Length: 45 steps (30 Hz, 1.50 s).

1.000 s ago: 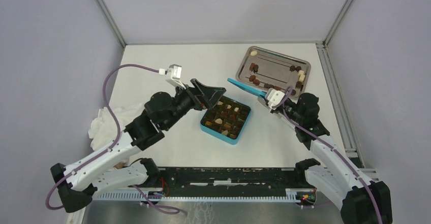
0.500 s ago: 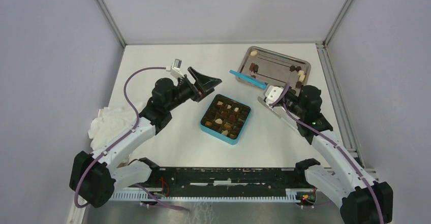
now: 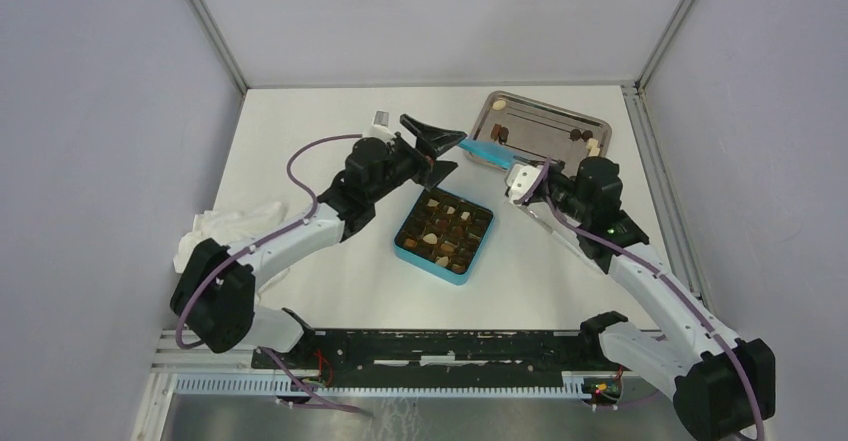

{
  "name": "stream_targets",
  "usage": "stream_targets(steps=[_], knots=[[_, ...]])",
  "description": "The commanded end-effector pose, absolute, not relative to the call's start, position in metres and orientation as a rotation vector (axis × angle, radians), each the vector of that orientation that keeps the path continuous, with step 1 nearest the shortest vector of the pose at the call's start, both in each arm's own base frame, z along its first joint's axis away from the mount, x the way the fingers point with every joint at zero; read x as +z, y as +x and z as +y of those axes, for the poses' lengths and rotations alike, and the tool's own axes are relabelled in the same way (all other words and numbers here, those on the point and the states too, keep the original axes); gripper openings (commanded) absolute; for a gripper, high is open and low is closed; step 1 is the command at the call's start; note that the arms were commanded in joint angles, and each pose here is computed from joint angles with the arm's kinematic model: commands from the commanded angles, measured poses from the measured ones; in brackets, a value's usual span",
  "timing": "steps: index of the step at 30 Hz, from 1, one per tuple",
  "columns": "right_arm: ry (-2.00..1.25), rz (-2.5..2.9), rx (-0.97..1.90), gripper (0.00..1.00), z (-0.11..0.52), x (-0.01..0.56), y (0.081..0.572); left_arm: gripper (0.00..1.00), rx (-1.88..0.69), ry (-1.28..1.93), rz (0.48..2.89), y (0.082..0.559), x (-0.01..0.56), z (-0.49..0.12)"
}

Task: Pack the chocolate
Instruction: Pick up the box lid from the center of the board.

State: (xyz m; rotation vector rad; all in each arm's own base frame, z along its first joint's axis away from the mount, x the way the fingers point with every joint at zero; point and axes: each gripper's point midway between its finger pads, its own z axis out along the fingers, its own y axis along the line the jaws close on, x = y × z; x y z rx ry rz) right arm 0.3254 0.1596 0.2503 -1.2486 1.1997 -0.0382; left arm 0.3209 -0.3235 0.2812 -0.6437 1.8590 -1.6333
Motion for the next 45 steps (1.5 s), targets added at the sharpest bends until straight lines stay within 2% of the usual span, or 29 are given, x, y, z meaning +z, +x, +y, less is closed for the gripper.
stream_targets(steps=[1,10,13,19,20,26,27,31,35,37,42,45], knots=[[-1.248,1.132,-0.100,0.00,0.166,0.277,0.329,0.98,-1.647,-0.841,1.795,0.341,0.303,-0.343],[-1.274,1.112,-0.149,0.02,0.167,0.272,0.326,0.85,-1.412,-1.042,1.885,0.350,0.275,-0.360],[-1.295,1.100,-0.161,0.04,0.170,0.269,0.323,0.82,-1.406,-1.060,1.894,0.351,0.274,-0.366],[-1.333,1.080,-0.167,0.06,0.177,0.262,0.317,0.68,-1.420,-1.089,1.923,0.352,0.265,-0.380],[-1.338,1.077,-0.164,0.07,0.178,0.260,0.315,0.63,-1.425,-1.088,1.912,0.353,0.266,-0.380],[-1.356,1.079,-0.129,0.19,0.181,0.253,0.306,0.08,-1.501,-1.040,1.856,0.352,0.283,-0.383],[-1.355,1.083,-0.121,0.22,0.181,0.252,0.304,0.04,-1.507,-1.034,1.846,0.352,0.285,-0.381],[-1.331,1.103,-0.102,0.41,0.180,0.253,0.301,0.02,-1.556,-1.024,1.791,0.350,0.296,-0.377],[-1.308,1.141,-0.072,0.65,0.178,0.255,0.298,0.02,-1.581,-1.020,1.730,0.350,0.309,-0.368],[-1.308,1.152,-0.051,0.74,0.177,0.257,0.294,0.02,-1.579,-1.018,1.702,0.352,0.315,-0.361],[-1.395,1.135,0.057,0.87,0.181,0.256,0.273,0.02,-1.561,-0.978,1.637,0.359,0.328,-0.340],[-1.458,1.102,0.129,0.90,0.183,0.255,0.257,0.02,-1.533,-0.906,1.623,0.363,0.333,-0.329]])
